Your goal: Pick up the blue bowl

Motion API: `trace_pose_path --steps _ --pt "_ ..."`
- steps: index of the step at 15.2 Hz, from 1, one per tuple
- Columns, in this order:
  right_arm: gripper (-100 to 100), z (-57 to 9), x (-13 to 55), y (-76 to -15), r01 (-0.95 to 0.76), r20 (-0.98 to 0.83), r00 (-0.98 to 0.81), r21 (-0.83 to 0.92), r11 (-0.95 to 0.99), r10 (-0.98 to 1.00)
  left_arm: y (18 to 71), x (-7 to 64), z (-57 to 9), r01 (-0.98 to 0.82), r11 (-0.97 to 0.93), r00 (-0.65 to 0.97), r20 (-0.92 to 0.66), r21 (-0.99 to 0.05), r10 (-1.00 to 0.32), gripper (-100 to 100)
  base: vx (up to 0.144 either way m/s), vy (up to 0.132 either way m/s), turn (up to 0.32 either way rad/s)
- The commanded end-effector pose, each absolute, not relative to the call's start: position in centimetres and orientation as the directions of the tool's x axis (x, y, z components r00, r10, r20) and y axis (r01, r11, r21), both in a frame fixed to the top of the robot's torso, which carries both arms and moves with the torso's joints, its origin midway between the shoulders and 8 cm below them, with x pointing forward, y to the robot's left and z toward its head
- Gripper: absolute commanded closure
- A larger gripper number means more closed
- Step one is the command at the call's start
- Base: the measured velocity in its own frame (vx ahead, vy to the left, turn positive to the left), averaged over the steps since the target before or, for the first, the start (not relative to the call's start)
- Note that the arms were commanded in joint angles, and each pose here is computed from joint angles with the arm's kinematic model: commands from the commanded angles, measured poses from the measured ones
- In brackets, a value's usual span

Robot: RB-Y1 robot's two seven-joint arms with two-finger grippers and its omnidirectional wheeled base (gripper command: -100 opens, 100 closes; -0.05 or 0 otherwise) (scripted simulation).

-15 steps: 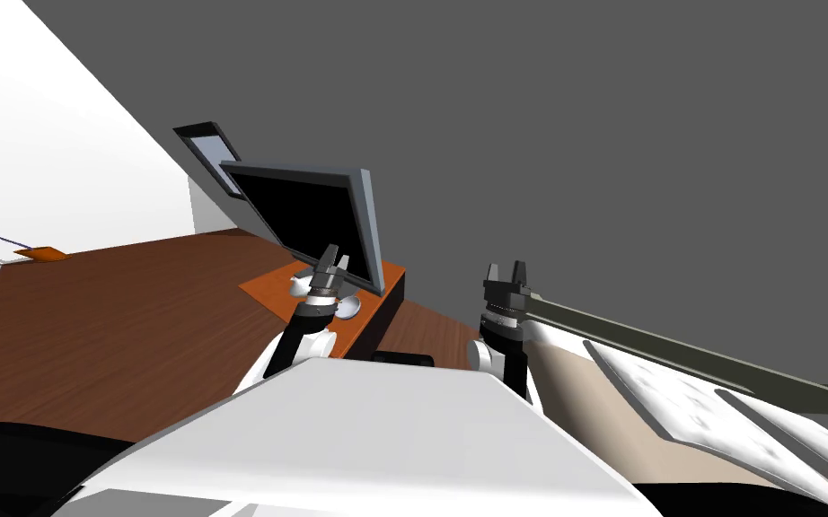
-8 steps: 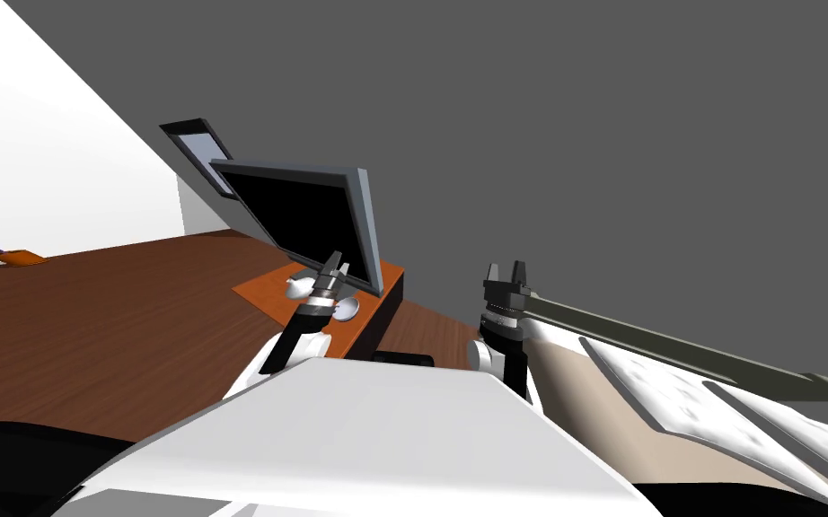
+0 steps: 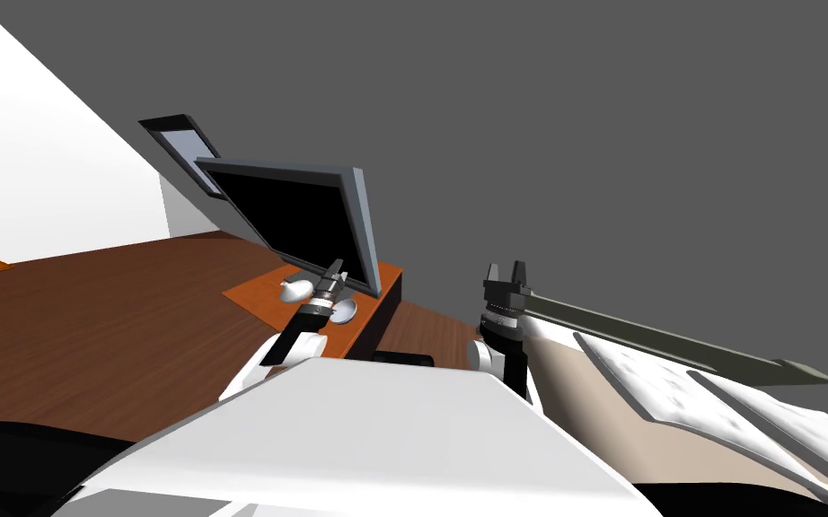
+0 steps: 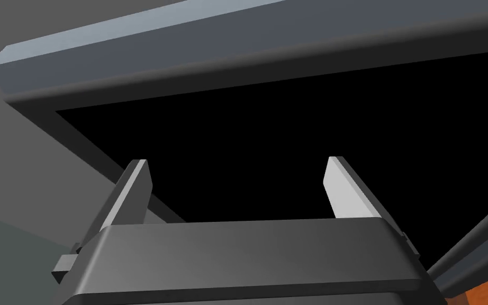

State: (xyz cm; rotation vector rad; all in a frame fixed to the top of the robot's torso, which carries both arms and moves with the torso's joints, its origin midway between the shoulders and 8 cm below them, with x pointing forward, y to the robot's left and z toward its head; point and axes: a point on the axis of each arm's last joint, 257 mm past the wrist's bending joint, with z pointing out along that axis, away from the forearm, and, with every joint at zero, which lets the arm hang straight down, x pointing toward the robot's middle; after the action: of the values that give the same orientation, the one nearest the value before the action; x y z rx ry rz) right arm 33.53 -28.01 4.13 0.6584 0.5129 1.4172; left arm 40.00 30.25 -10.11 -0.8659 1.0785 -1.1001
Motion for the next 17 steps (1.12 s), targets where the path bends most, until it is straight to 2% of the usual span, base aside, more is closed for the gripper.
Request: trace_pose_path --steps 1,10,17 --pt "0 4.1 33.5 -28.0 -0.725 0.059 0.098 0.688 0.031 0.993 31.2 40.3 -11.7 0.196 0.243 0.094 -0.228 -0.95 -0.969 -100 0.012 0.007 -0.062" --pt "0 4.1 33.5 -28.0 -0.725 0.059 0.098 0.688 0.031 0.993 36.0 40.1 -19.8 -0.069 0.172 0.13 -0.18 -0.983 -0.975 -100 0.014 0.006 -0.053" --pt "0 4.1 33.5 -28.0 -0.725 0.059 0.098 0.688 0.031 0.993 39.4 38.4 -26.1 -0.266 0.079 0.181 -0.13 -0.961 -0.975 -100 0.016 0.006 -0.065"
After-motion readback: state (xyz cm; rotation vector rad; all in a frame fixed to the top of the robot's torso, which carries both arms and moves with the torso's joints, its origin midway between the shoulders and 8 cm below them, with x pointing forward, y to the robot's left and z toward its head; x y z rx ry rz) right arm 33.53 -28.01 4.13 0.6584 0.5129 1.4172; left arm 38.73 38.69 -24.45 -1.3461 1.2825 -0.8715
